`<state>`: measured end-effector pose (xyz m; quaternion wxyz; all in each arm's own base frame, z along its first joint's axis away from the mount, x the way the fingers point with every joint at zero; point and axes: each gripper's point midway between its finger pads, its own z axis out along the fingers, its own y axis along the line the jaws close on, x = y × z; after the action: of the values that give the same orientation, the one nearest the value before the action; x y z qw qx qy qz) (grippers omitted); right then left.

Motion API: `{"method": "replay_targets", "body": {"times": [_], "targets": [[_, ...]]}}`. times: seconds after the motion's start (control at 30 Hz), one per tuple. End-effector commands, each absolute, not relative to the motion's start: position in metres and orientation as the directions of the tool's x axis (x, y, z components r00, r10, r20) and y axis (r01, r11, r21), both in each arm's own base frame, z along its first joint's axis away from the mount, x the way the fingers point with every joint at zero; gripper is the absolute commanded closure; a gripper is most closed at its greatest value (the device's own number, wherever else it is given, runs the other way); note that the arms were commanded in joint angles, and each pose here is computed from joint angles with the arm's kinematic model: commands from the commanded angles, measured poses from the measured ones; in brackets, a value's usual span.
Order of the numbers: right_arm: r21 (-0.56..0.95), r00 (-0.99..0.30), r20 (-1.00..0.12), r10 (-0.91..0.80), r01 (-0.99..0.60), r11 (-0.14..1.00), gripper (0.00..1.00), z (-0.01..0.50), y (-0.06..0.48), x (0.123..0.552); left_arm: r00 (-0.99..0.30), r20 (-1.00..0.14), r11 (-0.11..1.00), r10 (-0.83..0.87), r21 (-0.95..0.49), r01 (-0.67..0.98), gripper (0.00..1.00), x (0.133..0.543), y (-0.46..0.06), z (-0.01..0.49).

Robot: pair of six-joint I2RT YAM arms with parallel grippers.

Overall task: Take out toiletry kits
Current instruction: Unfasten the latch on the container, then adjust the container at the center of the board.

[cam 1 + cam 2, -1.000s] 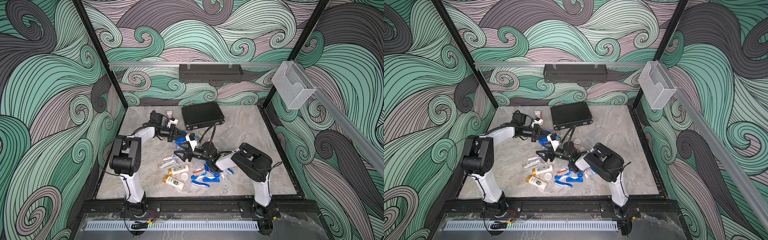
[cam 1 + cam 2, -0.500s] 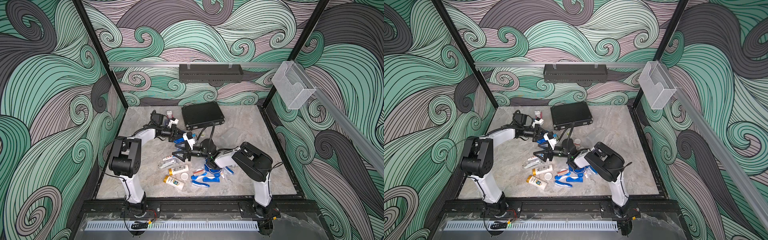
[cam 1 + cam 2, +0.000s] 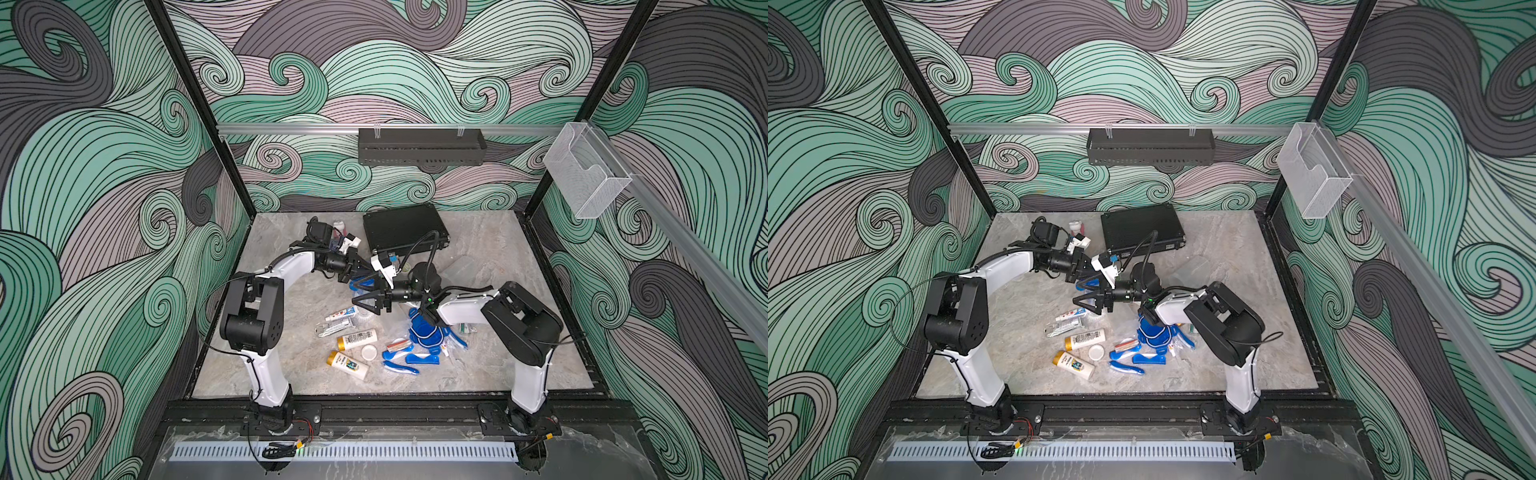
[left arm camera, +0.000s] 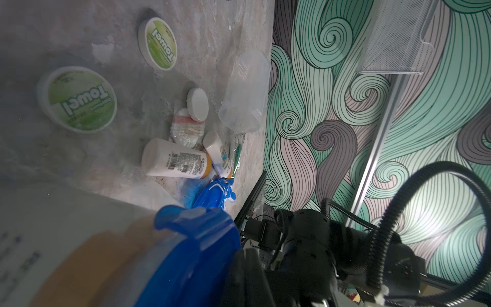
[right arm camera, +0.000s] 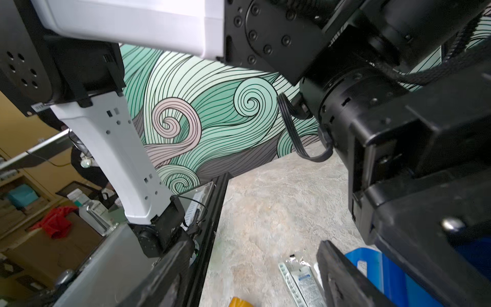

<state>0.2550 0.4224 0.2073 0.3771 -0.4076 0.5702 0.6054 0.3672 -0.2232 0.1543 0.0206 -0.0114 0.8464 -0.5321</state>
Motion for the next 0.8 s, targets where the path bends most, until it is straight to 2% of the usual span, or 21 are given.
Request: {"method": "replay_targets", "body": {"times": [0.0, 0.13, 0.23, 0.4, 0.57, 0.77], "targets": [[0.302, -0.294, -0.952, -0.086, -0.948, -0.096, 0.22, 0.221, 0.411, 0.237, -0.995, 0.078, 0.607, -0.055, -0.789, -0.095, 0.94, 0.353, -0.203, 0.121], [0.301, -0.29, -0.948, -0.132, -0.951, -0.071, 0.21, 0.224, 0.4, 0.238, -0.998, 0.037, 0.607, -0.048, -0.793, -0.059, 0.86, 0.358, -0.198, 0.148], [0.327, -0.322, -0.94, -0.111, -0.945, -0.029, 0.22, 0.234, 0.387, 0.252, -0.999, 0.015, 0.607, -0.047, -0.793, -0.041, 0.75, 0.361, -0.195, 0.161], [0.396, -0.406, -0.911, -0.077, -0.911, 0.113, 0.23, 0.231, 0.359, 0.283, -0.997, -0.061, 0.61, -0.038, -0.792, 0.025, 0.6, 0.361, -0.19, 0.196], [0.46, -0.491, -0.867, -0.084, -0.854, 0.243, 0.23, 0.215, 0.34, 0.303, -0.992, -0.116, 0.607, -0.038, -0.792, 0.07, 0.57, 0.35, -0.187, 0.221], [0.531, -0.581, -0.813, -0.019, -0.755, 0.385, 0.23, 0.194, 0.316, 0.334, -0.988, -0.145, 0.64, -0.06, -0.765, 0.074, 0.57, 0.323, -0.177, 0.219]]}}
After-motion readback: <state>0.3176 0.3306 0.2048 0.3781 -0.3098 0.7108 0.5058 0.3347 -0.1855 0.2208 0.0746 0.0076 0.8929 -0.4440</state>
